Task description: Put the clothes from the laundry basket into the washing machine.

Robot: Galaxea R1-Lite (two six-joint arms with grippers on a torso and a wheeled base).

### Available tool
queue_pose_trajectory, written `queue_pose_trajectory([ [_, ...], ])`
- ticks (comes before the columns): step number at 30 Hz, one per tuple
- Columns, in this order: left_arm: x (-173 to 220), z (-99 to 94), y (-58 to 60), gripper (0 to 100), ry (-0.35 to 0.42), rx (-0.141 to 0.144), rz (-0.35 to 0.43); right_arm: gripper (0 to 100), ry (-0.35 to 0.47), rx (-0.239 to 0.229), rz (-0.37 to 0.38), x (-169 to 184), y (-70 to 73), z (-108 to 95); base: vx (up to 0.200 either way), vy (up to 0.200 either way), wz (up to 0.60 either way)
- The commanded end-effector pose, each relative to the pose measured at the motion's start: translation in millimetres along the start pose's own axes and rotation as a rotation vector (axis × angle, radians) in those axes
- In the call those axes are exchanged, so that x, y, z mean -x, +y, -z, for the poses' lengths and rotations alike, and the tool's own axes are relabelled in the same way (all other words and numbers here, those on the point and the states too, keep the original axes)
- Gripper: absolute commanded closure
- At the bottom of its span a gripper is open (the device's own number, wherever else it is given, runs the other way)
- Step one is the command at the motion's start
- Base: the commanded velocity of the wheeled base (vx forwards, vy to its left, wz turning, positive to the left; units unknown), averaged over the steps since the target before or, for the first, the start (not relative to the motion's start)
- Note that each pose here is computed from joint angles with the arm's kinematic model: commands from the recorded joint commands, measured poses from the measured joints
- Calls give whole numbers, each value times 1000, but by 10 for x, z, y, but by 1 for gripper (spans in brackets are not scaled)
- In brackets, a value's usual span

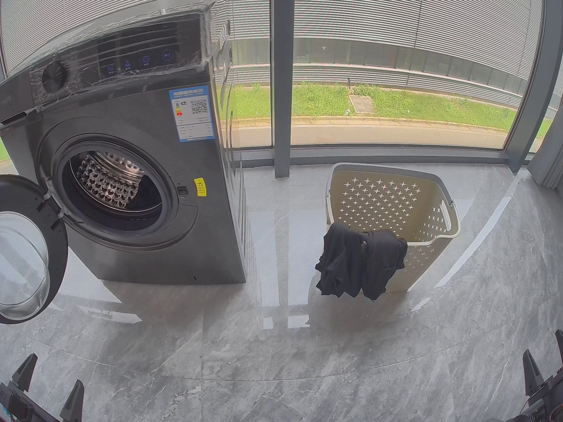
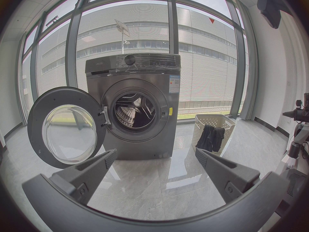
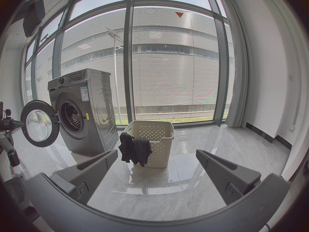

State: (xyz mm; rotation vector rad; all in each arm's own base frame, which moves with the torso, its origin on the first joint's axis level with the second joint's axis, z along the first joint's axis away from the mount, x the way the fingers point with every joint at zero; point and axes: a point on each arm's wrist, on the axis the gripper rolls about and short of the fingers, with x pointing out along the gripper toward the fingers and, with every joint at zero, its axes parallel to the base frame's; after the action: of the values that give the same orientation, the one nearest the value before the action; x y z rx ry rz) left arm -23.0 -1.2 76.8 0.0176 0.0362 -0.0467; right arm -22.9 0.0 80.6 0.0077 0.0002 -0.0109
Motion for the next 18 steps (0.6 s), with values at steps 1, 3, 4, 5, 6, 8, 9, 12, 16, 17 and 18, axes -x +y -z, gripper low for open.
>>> queue_pose_trajectory([
  [1,-2,48,-1,0,2,0,0,0,0,0,0,0,0,44,0,-200,0],
  [3,-2,48,-1,0,2,0,0,0,0,0,0,0,0,44,0,-200,0],
  [4,-2,48,-1,0,2,0,0,0,0,0,0,0,0,44,0,-200,0],
  [5,-2,48,-1,0,2,0,0,0,0,0,0,0,0,44,0,-200,0],
  [6,-2,48,-1,0,2,0,0,0,0,0,0,0,0,44,0,-200,0],
  [8,-2,48,-1,0,2,0,0,0,0,0,0,0,0,44,0,-100,0],
  [9,-2,48,-1,0,2,0,0,0,0,0,0,0,0,44,0,0,0],
  [12,-2,48,-1,0,2,0,0,0,0,0,0,0,0,44,0,0,0],
  [16,-1,49,-1,0,0,0,0,0,0,0,0,0,0,44,0,0,0],
  [17,-1,49,-1,0,0,0,0,0,0,0,0,0,0,44,200,0,0],
  [18,-2,48,-1,0,2,0,0,0,0,0,0,0,0,44,200,0,0],
])
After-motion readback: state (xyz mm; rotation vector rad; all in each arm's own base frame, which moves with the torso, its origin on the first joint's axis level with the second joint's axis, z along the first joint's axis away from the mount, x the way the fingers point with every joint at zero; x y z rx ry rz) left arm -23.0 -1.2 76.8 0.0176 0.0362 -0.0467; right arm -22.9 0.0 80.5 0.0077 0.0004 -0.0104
